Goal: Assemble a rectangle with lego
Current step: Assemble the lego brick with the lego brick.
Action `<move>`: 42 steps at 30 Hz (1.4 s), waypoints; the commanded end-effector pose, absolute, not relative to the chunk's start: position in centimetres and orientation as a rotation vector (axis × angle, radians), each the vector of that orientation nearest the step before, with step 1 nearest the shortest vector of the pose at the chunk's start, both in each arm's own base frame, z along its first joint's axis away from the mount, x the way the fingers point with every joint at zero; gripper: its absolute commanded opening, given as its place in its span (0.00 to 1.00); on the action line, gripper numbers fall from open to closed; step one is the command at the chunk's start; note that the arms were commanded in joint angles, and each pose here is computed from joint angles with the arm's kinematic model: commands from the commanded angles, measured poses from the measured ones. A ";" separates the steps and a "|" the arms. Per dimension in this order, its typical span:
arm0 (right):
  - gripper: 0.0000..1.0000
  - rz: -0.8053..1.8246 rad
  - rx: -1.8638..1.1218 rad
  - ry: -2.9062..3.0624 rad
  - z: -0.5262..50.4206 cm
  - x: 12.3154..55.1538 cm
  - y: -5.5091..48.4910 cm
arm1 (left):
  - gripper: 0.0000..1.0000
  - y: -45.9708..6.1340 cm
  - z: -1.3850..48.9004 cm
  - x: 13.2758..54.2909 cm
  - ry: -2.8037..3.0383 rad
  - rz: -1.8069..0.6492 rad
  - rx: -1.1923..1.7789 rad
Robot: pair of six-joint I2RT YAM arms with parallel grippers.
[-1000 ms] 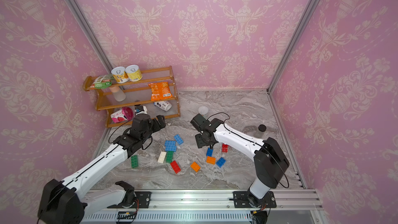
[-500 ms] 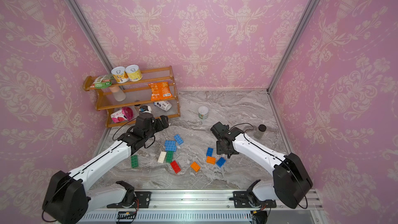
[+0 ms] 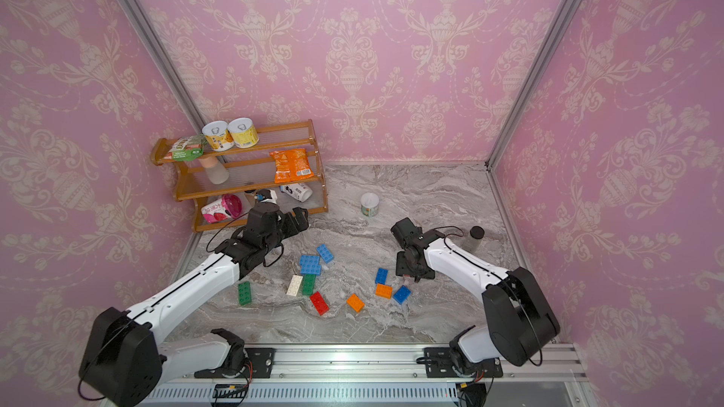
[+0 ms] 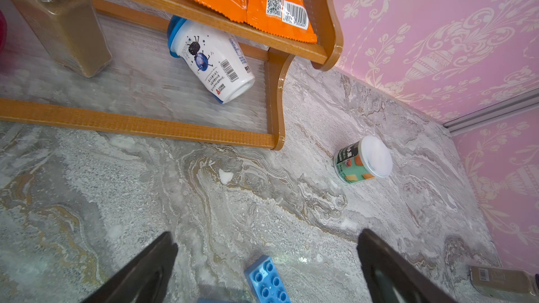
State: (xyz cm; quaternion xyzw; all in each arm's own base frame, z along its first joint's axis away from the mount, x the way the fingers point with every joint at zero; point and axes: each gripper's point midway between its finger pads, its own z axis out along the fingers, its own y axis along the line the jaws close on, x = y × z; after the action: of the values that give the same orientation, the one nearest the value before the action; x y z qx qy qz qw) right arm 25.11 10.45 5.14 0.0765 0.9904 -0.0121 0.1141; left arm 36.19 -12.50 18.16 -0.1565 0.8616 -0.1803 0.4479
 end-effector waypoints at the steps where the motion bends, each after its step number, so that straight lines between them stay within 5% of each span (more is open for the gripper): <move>1: 0.38 -0.036 0.217 2.920 4.5 25.2 10.2 | 0.99 -13.2 19.0 36.6 2.120 -0.475 -0.385; 42: 0.39 -0.104 0.211 3.067 0.2 23.5 8.9 | 0.99 -13.0 18.7 36.6 2.122 -0.456 -0.384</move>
State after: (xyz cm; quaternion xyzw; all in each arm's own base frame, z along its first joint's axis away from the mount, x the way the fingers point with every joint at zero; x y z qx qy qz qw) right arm 26.14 9.87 3.28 0.0780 0.9922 -0.0084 0.0971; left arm 36.35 -12.56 17.67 -0.1563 0.8650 -0.1767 0.4428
